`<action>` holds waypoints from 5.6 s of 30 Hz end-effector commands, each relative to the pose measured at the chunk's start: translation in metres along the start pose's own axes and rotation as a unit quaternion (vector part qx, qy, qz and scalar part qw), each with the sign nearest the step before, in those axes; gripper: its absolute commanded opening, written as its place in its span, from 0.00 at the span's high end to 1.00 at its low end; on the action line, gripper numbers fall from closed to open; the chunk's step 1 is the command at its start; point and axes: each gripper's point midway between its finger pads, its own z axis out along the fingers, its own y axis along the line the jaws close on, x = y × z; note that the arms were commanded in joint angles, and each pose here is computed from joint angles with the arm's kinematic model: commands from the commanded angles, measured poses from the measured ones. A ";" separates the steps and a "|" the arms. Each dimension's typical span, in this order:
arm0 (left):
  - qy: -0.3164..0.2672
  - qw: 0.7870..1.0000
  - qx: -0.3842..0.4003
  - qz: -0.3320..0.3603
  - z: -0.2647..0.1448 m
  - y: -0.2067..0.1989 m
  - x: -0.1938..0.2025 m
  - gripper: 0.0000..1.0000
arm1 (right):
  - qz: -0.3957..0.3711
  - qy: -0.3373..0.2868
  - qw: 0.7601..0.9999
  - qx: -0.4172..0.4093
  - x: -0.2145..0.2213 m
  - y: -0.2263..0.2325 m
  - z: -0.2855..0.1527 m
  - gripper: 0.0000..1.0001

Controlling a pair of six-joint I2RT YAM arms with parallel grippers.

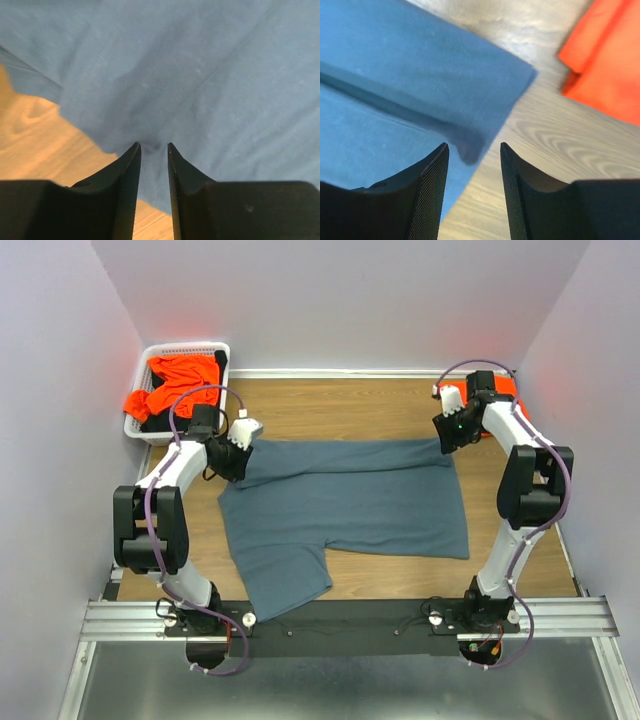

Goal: Fold and stack the t-shirts
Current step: Fold the tshirt

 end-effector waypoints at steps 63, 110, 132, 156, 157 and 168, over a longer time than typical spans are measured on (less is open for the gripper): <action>0.001 0.998 0.027 0.058 0.044 0.037 -0.068 0.73 | 0.020 0.044 0.996 -0.078 0.011 0.021 0.003 0.71; 0.002 0.968 0.141 0.206 -0.020 -0.085 -0.035 0.61 | 0.010 0.056 0.996 -0.067 0.019 0.019 -0.001 0.73; 0.012 0.967 0.177 0.181 0.024 -0.136 -0.043 0.61 | 0.005 0.094 0.995 -0.027 0.034 0.004 0.005 0.64; 0.004 0.992 0.101 0.069 0.027 -0.035 -0.033 0.57 | 0.017 0.128 0.991 -0.032 0.059 0.012 0.015 0.76; 0.006 0.993 0.097 0.067 0.028 -0.033 -0.032 0.57 | 0.016 0.127 0.991 -0.029 0.057 0.010 0.014 0.82; 0.024 0.995 0.080 0.046 0.038 -0.018 -0.017 0.58 | 0.001 0.112 0.994 -0.007 0.047 0.002 -0.002 0.99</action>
